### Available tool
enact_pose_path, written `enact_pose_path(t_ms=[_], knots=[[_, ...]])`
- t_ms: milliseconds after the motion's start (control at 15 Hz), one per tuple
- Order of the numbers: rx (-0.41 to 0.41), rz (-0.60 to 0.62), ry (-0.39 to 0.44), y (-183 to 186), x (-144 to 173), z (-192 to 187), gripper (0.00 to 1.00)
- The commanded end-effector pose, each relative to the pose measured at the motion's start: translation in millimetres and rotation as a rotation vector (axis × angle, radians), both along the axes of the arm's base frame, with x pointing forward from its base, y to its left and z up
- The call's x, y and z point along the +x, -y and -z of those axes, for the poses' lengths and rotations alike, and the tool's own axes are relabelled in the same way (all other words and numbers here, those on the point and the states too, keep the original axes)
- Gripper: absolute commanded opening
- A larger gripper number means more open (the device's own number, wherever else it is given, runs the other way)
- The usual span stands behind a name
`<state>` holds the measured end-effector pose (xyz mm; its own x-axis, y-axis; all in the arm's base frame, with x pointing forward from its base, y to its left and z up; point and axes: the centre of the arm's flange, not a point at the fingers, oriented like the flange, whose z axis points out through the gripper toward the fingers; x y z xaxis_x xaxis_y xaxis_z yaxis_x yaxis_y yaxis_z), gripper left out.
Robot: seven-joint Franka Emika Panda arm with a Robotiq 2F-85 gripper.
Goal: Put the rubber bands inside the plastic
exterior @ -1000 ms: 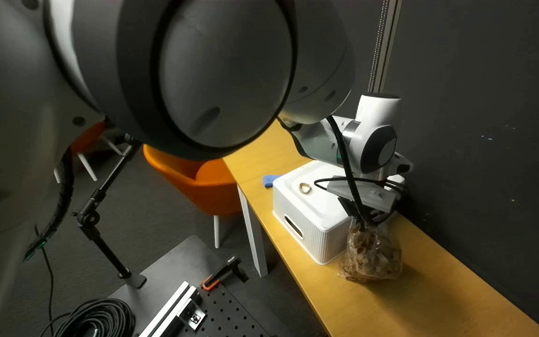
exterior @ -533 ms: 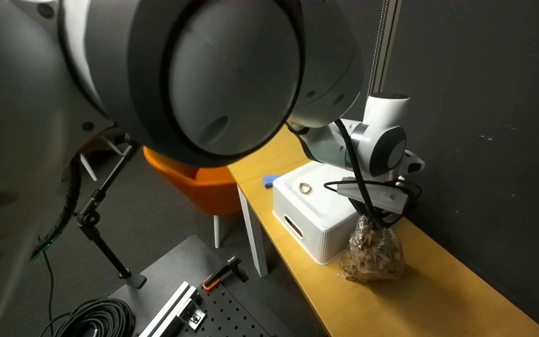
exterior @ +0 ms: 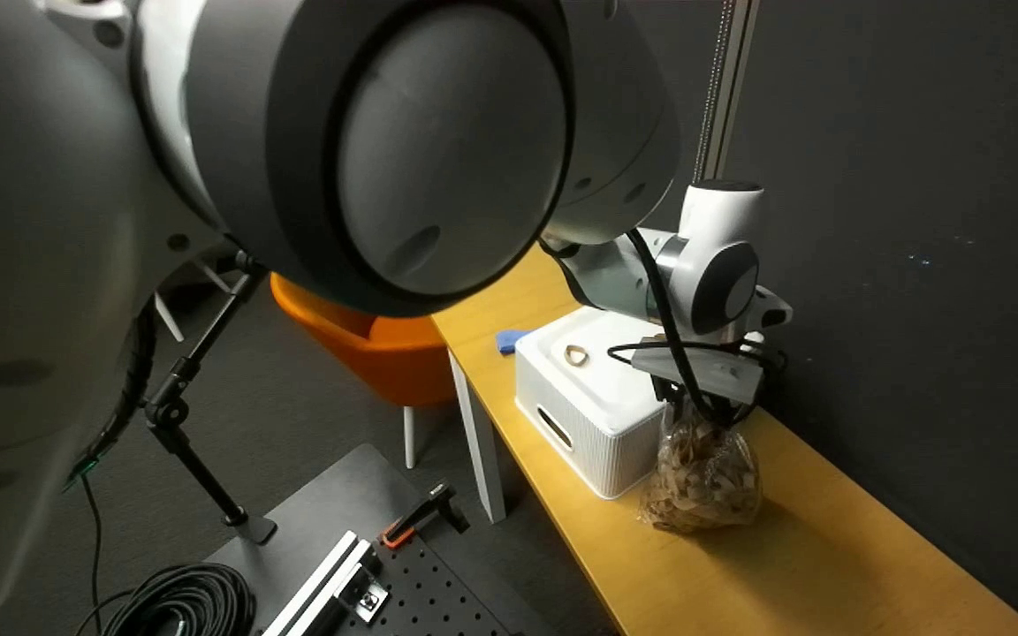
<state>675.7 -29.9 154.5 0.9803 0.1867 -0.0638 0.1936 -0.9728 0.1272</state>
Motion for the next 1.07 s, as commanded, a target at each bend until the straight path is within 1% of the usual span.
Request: enact_pose_path(t_ms=[0, 67, 133, 467, 667, 867, 1000], knots=[[-0.012, -0.024, 0.003, -7, -8, -25, 0.89], [-0.005, -0.029, 0.009, -10, -8, -33, 0.98], [0.007, -0.034, 0.008, -13, -8, -40, 1.0], [0.064, -0.084, -0.005, -30, -5, -68, 1.0], [0.086, -0.103, -0.032, -34, 0, -73, 1.0], [0.08, -0.169, 0.022, -29, 17, -64, 1.0], [0.07, -0.22, 0.044, -30, 30, -61, 1.0]])
